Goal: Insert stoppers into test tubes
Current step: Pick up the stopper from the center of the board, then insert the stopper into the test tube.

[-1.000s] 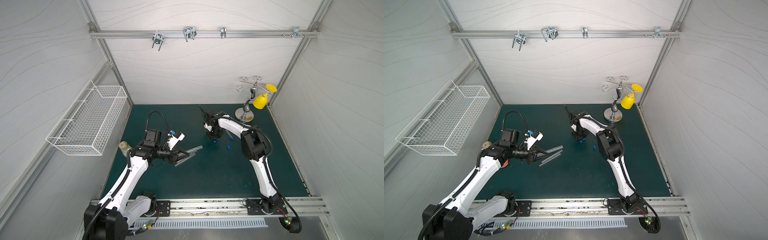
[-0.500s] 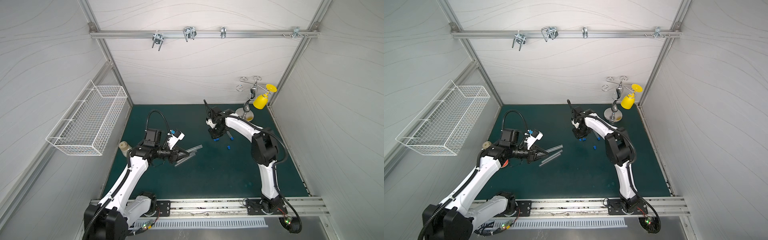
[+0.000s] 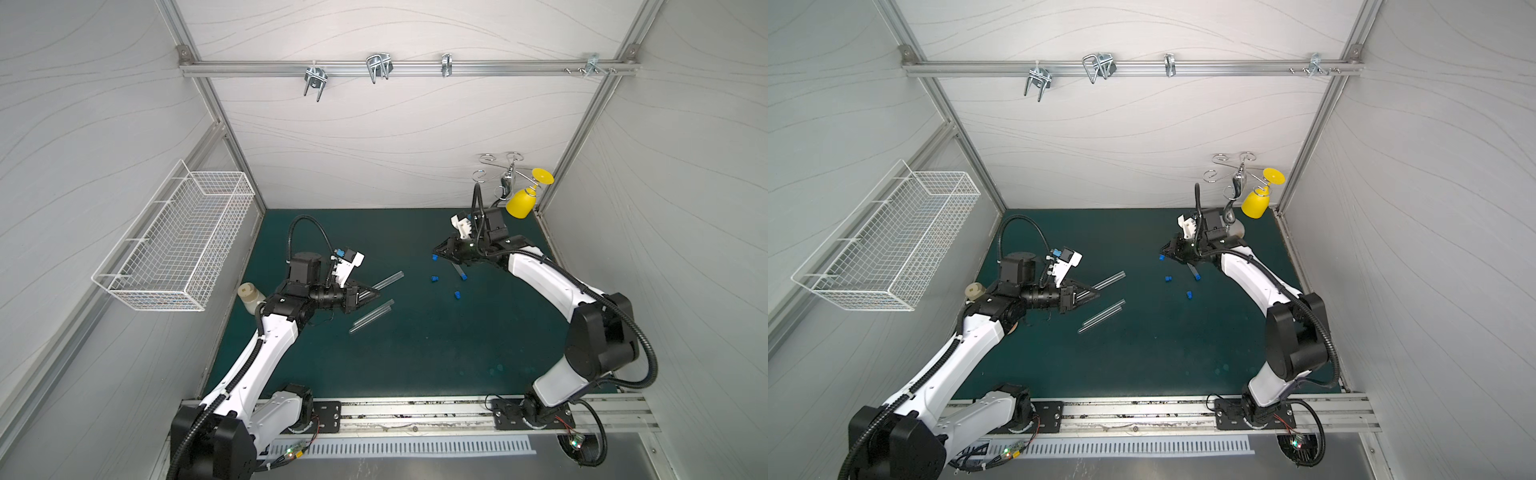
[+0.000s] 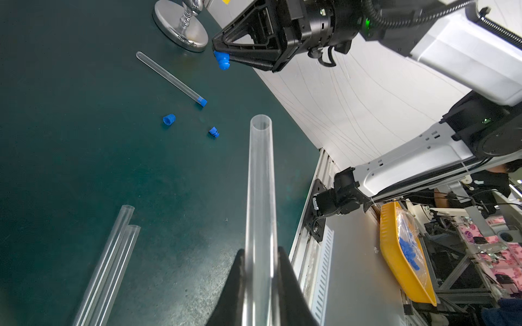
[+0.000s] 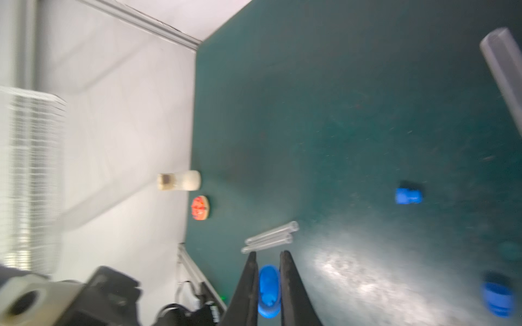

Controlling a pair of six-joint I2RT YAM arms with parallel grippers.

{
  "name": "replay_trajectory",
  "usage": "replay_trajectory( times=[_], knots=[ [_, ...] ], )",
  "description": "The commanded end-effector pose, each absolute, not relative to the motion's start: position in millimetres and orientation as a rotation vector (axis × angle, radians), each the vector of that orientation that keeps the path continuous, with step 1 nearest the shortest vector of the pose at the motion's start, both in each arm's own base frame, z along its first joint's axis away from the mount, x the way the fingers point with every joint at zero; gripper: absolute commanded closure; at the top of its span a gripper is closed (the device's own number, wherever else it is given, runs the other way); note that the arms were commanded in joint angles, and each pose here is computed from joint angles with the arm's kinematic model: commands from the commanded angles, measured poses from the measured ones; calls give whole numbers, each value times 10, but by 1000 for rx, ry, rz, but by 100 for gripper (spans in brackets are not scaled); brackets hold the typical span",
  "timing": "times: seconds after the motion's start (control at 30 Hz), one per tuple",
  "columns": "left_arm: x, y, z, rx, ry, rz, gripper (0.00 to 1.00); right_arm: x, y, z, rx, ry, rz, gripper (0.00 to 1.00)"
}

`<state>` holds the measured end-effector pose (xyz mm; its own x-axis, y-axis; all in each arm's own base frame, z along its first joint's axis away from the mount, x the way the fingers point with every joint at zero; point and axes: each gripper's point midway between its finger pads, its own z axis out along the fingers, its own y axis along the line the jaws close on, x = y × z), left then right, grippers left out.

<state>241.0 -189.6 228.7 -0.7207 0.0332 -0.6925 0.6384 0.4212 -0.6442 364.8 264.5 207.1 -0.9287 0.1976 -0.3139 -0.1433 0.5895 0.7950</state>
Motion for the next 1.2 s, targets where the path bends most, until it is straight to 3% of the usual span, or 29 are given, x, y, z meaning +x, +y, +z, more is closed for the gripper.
replay_trajectory(
  times=[0.0, 0.5, 1.17],
  knots=[
    [2510, -1919, 2479, 519, 1999, -1339, 100, 3674, 2794, 2481, 221, 2267, 1556, 86],
    [2544, -1982, 2402, 459, 2000, -1380, 100, 3400, 2965, 2472, 572, 2136, 1692, 86],
    [2545, -2017, 2330, 470, 1999, -1374, 100, 3177, 3281, 2571, 615, 2122, 1836, 86]
  ],
)
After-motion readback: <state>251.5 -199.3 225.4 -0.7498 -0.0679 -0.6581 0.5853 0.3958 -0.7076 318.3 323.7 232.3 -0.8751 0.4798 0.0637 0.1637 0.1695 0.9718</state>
